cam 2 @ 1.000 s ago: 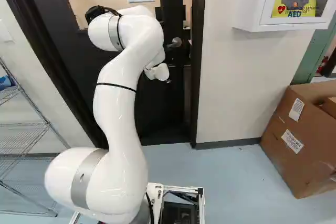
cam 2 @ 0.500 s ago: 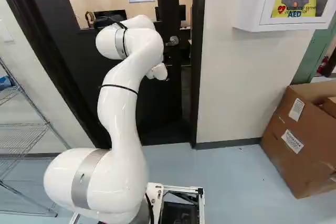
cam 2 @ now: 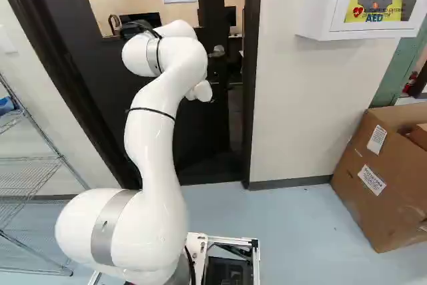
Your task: Open the door and move inside
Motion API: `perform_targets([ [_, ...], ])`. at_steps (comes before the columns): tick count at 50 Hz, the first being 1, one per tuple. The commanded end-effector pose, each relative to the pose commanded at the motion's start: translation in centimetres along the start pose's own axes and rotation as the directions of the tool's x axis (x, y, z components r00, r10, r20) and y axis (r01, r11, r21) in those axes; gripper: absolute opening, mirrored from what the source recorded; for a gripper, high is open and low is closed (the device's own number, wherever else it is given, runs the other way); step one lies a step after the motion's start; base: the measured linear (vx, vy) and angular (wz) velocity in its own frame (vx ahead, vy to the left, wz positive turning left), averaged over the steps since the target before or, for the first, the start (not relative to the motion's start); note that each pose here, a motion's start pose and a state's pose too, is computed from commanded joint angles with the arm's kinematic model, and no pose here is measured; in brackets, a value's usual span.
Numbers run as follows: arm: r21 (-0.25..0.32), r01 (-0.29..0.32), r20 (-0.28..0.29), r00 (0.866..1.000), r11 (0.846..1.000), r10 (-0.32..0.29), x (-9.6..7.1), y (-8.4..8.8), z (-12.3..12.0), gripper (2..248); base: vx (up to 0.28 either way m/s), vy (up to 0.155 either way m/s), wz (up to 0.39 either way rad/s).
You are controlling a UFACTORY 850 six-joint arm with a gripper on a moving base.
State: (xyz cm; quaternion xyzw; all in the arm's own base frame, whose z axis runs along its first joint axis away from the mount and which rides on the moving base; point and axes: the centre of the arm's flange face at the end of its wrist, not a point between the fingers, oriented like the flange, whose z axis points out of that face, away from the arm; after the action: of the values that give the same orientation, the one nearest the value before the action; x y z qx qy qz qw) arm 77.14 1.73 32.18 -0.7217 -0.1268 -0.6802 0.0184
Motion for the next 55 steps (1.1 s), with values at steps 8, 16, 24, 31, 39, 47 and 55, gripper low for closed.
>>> perform_targets([
  [8,0.0,-0.005,0.015,1.0,1.0,0.005,0.3,-0.2,-1.2,247,0.0,0.0,0.0],
  [16,-0.006,-0.015,0.033,0.999,1.0,0.015,0.6,-0.4,-2.7,247,0.0,0.0,0.0],
  [24,-0.017,-0.028,0.05,0.998,0.999,0.029,0.9,-0.5,-4.2,247,0.0,0.0,0.0],
  [31,-0.027,-0.04,0.064,0.997,0.999,0.041,1.2,-0.7,-5.6,247,0.0,0.0,0.0],
  [39,-0.042,-0.053,0.08,0.995,0.998,0.057,1.5,-0.8,-7.2,247,0.0,0.0,0.0],
  [47,-0.059,-0.068,0.094,0.993,0.996,0.074,1.8,-0.9,-8.8,247,0.0,0.0,0.0],
  [55,-0.08,-0.084,0.108,0.99,0.993,0.093,2.0,-1.0,-10.4,247,0.0,0.0,0.0],
])
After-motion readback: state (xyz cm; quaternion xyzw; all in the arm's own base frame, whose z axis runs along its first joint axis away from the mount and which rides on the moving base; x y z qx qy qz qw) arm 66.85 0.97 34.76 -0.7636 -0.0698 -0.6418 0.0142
